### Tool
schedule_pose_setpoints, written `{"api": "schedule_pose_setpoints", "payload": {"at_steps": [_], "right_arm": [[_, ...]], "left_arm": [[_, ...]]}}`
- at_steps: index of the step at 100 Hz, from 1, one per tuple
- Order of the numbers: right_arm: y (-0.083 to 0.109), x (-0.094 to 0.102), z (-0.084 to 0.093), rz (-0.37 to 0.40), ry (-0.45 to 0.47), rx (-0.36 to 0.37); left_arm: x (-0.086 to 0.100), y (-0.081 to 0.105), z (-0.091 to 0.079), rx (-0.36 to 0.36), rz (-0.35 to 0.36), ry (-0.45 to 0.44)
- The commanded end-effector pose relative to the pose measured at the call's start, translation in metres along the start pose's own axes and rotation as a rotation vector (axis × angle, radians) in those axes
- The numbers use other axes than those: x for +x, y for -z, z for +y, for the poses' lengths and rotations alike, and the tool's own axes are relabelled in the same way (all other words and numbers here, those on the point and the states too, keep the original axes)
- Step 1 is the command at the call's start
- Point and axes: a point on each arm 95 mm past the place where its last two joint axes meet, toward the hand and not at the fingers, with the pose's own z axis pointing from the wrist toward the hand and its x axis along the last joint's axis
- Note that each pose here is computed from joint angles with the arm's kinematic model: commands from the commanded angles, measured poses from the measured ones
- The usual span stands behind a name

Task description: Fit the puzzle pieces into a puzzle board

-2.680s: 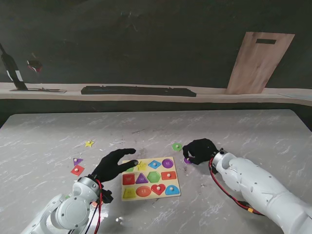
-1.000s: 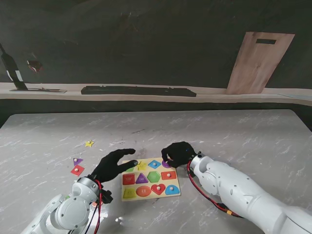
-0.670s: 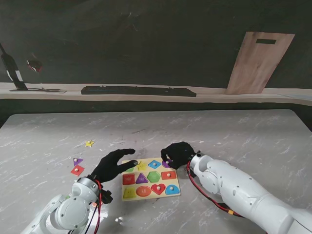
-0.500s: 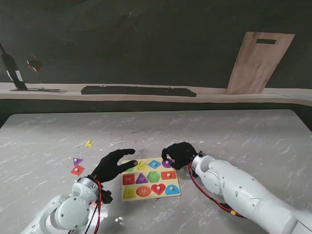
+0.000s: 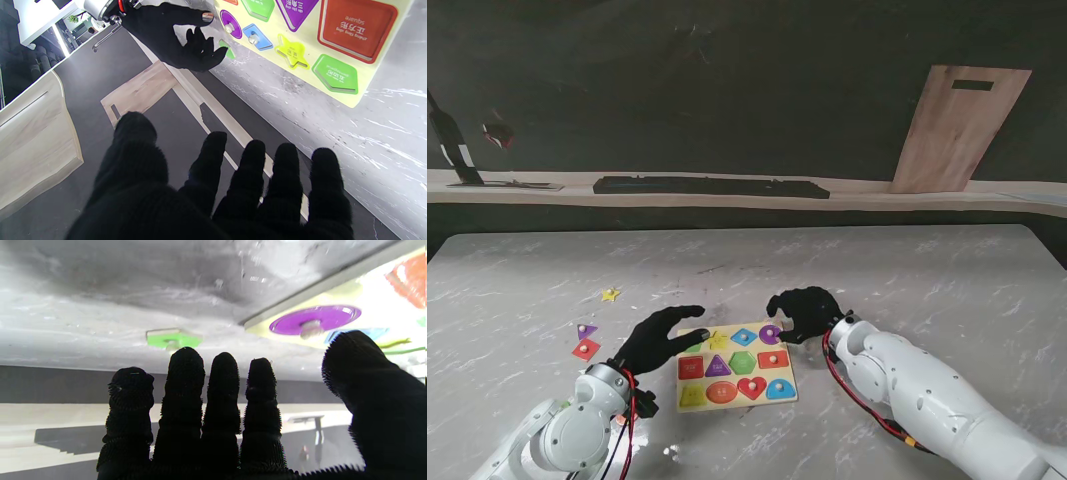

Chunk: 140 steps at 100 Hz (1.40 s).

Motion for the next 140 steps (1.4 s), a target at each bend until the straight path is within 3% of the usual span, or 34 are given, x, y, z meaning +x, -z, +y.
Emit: {"api": "schedule_pose_setpoints", "payload": {"at_steps": [1, 29, 56, 76, 110, 140], "right_arm": [[-0.001, -0.001, 0.007, -0.004, -0.013, -0.033], [-0.018, -0.014, 0.021, -0.107, -0.007, -0.073], [-0.036, -0.02, 0.016, -0.188, -0.061, -0.009], [-0.041, -0.021, 0.011, -0.217, -0.051, 0.01], [-0.047, -0.023, 0.003, -0.318, -0.033, 0.009], [-0.047, -0.023, 0.002, -0.331, -0.032, 0.004]], "left_arm": [[0.0, 0.0, 0.001, 0.001, 0.002, 0.005], [0.0, 0.0, 0.0, 0.002, 0.001, 0.007], [0.0, 0.001, 0.0, 0.005, 0.0, 0.007], [0.0, 0.0, 0.0, 0.004, 0.001, 0.007], [0.001, 0.0, 0.0, 0.003, -0.001, 0.004], [0.002, 0.0, 0.001, 0.0, -0.002, 0.004]]}}
